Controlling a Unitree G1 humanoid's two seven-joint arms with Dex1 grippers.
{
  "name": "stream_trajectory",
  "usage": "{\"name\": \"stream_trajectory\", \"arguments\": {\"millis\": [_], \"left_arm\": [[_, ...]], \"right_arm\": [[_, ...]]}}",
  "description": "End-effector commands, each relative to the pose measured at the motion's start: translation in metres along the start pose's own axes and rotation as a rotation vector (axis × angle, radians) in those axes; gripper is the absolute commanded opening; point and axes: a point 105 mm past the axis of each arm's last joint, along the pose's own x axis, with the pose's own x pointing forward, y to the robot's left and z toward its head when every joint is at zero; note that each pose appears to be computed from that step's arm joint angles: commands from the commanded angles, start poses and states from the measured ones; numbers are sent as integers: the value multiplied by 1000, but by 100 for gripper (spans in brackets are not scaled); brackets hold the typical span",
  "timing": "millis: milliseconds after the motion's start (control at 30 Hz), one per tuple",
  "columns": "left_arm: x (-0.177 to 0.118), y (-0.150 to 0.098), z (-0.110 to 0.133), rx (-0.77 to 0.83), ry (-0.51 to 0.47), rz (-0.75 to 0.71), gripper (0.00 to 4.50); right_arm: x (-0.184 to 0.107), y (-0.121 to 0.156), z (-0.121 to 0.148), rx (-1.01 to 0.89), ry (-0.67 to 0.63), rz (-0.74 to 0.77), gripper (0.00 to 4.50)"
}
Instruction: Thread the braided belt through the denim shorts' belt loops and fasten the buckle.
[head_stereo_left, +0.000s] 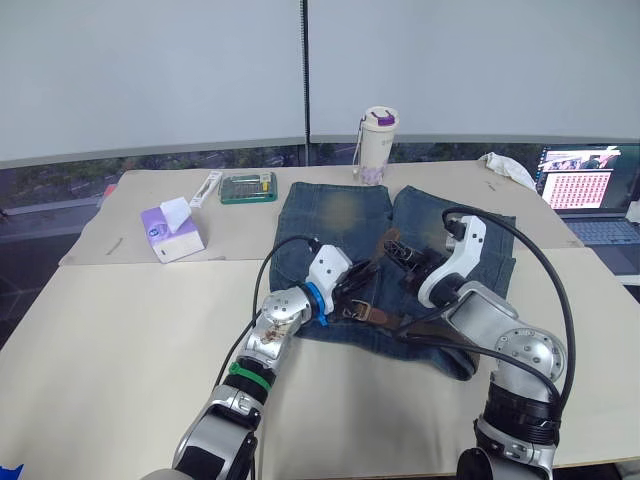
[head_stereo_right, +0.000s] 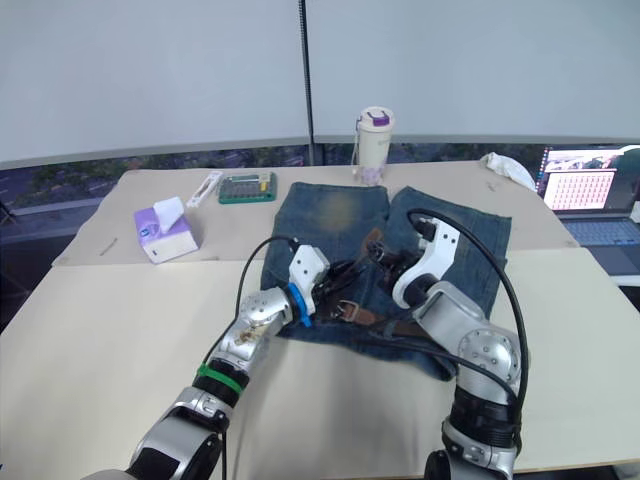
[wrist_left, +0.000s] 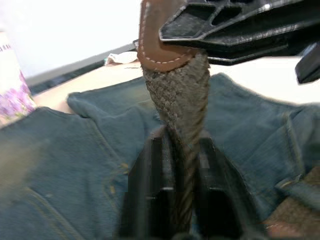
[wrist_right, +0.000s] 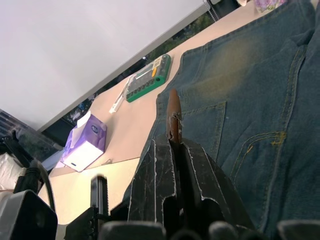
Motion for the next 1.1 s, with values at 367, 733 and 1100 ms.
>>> {"name": "stream_trajectory", "arguments": {"millis": [367,733,1100], "left_arm": [[-43,30,23,-70,21,-155,449],[-36,39,2,-10,85,-82,273],[-23,15,-9,-10,83,-173,1]], "right_arm": [[-49,-56,-2,-425,233,-117,0],[-53,-52,-19,-527,305,-60,0],[-56,-52,-14,-571,298,-60,0]]}}
